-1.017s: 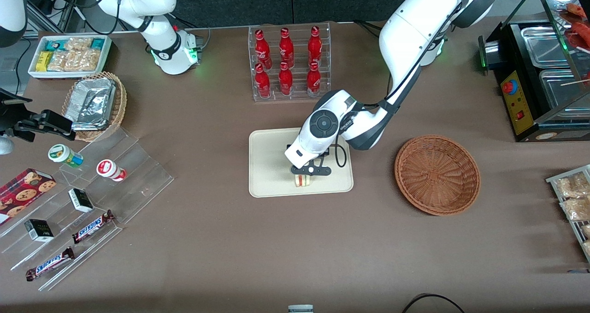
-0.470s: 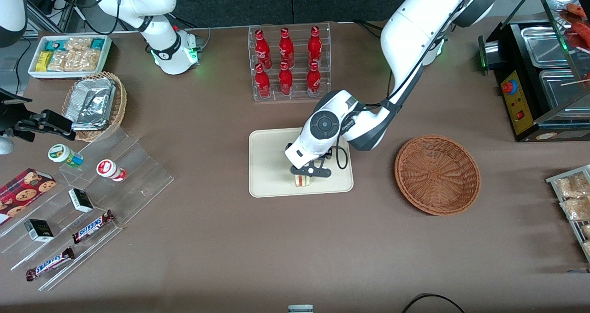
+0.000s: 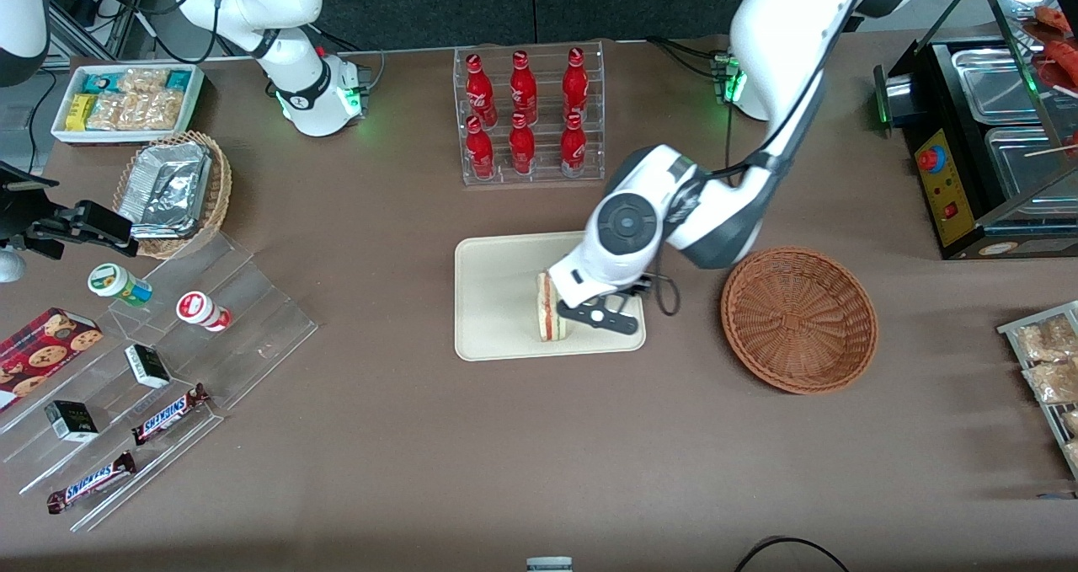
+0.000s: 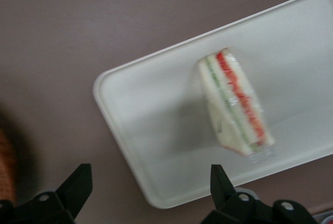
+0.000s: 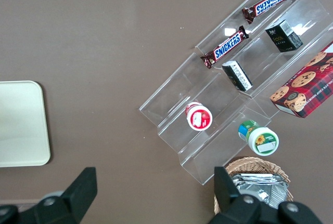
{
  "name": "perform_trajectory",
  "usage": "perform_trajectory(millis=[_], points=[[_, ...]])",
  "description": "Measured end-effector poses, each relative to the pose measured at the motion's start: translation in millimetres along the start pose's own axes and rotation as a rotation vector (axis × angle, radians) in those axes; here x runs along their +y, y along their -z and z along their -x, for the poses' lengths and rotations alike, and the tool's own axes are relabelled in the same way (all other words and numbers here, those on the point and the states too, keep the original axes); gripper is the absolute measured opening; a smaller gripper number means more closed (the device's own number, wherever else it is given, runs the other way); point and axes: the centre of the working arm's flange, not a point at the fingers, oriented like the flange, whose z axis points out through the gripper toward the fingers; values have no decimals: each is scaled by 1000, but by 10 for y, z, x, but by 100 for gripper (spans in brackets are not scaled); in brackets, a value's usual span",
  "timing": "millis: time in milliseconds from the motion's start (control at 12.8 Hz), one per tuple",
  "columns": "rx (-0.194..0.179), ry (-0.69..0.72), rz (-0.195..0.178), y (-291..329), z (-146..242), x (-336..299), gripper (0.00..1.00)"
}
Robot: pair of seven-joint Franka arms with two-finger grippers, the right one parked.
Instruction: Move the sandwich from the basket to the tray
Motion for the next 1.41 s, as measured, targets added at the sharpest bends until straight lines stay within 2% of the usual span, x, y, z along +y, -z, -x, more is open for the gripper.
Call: perform_trajectory(millis=[157, 235, 548, 1017, 1174, 1252, 1409], points=[[-17, 22, -40, 215, 12, -435, 100], [-14, 41, -52, 307, 10, -632, 100], [23, 72, -76, 604, 7, -1308, 100], [59, 166, -61, 924, 107, -2268, 100], [55, 190, -59, 1132, 248, -2494, 100], [46, 207, -47, 1241, 347, -2660, 100], [28, 229, 1, 1427, 557, -3021, 100]])
